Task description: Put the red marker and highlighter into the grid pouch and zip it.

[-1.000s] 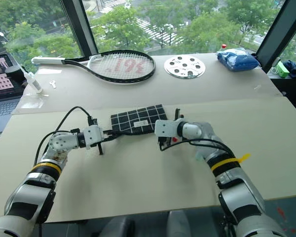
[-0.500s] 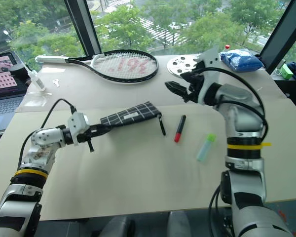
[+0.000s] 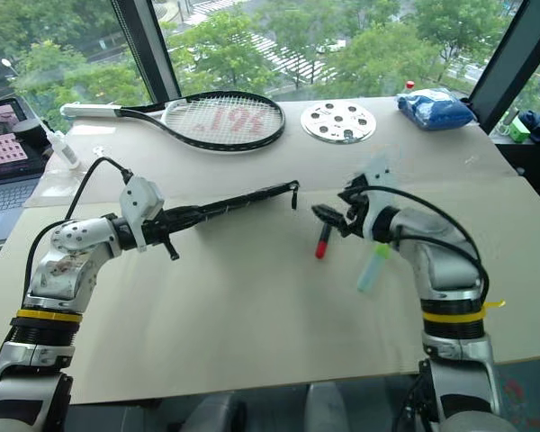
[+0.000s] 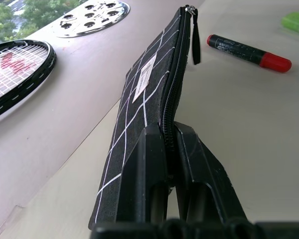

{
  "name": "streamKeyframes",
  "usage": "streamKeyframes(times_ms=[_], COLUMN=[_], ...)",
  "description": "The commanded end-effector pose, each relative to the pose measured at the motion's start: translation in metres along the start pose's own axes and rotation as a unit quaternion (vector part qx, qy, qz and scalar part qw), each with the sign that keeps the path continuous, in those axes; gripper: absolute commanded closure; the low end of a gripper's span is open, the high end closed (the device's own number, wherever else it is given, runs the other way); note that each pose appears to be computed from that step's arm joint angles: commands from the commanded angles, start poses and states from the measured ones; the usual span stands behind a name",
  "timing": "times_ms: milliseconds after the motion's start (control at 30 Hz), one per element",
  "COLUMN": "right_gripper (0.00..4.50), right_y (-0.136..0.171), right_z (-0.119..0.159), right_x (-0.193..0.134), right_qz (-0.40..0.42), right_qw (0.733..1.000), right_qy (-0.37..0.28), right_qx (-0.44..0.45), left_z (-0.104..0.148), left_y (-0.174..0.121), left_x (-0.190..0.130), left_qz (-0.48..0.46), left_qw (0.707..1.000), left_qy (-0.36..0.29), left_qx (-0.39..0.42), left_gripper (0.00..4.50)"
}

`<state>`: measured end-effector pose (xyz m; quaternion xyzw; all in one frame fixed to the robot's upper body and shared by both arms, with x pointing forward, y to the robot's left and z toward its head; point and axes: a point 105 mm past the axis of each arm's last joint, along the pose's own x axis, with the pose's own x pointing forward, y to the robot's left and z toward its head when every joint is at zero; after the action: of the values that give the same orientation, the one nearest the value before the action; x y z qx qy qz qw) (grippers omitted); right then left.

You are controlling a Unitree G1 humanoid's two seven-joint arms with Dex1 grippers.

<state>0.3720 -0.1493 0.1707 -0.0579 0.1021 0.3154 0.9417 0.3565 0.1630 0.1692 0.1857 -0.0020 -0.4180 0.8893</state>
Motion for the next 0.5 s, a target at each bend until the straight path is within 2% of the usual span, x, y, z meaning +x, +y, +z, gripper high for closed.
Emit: streamKeyframes(times_ms=[33, 500], right_gripper=[0.64, 0.64], right_y=[0.003, 0.013], right_z=[0.011, 0.012], right_x=[0.006, 0.058], right_qz=[-0.007, -0.007], right_qw=[1.0, 1.0], right_qy=[-0.019, -0.023], right_qx=[-0.009, -0.019], left_z=[0.013, 0.012], left_y=[-0.001, -0.014], left_x=[0.002, 0.006], left_qz=[0.005, -0.001], left_qw=[1.0, 1.0], left_qy=[-0.014, -0.021], left_qx=[0.015, 0.006], left_gripper=[4.5, 4.5])
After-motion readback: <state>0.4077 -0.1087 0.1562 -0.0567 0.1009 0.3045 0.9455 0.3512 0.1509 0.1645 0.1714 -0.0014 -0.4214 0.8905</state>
